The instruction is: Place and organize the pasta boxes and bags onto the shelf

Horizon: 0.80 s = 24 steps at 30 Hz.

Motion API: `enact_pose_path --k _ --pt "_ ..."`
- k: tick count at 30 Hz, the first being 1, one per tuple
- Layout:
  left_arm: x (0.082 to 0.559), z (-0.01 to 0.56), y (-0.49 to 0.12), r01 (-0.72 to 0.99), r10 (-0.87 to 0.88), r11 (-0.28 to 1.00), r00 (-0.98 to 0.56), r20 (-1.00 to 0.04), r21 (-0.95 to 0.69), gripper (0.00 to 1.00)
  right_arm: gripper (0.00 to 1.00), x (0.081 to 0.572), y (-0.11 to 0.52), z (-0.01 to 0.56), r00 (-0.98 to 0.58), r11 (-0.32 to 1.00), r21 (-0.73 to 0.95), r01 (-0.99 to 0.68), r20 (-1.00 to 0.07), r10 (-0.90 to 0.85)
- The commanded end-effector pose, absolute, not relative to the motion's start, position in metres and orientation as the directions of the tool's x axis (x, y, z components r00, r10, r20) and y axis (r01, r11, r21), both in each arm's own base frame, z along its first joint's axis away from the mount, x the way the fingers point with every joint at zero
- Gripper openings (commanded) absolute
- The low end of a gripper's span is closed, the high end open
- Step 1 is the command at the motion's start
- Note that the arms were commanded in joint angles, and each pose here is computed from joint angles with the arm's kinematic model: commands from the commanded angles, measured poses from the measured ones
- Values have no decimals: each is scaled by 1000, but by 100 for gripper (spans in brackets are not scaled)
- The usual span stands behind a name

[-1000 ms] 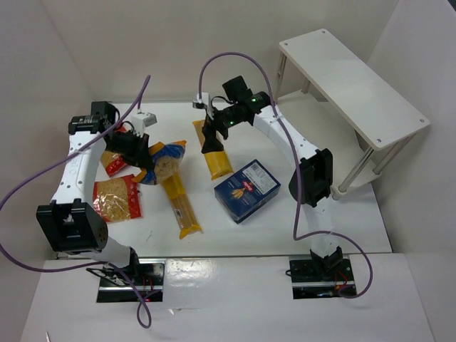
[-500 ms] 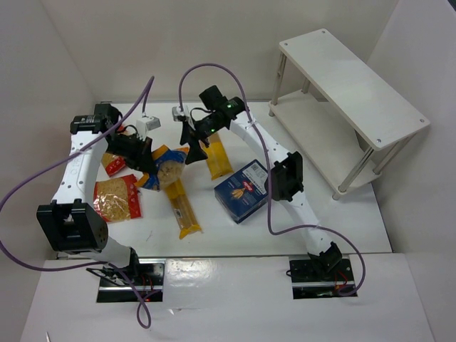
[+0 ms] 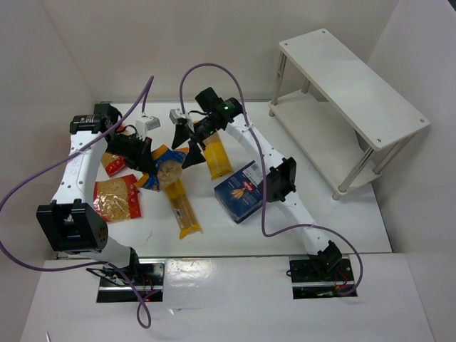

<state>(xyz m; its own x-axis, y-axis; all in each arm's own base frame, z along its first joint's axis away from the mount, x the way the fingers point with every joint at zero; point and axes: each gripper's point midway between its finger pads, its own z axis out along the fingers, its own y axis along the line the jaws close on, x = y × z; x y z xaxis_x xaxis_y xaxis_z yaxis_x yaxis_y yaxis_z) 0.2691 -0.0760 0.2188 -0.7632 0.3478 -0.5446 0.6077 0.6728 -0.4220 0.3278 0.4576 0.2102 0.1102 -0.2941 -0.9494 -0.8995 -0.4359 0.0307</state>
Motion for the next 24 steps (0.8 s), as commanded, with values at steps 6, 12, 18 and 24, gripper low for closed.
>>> enact_pose_path --k 6,12,18,24 --pt "265 252 -92 691 328 604 -669 -667 -397 0 100 307 478 197 86 -505 54 -862 -965 -249" --pt "263 253 -92 687 326 613 -671 -666 -392 0 100 295 490 176 61 -536 87 -840 -966 -253" --pt "263 253 -92 687 326 613 -671 -666 -392 0 100 276 502 164 37 -584 113 -804 -971 -238" --pt "259 255 -92 690 327 613 -665 -672 -385 0 3 258 511 155 17 -617 138 -775 -971 -239"
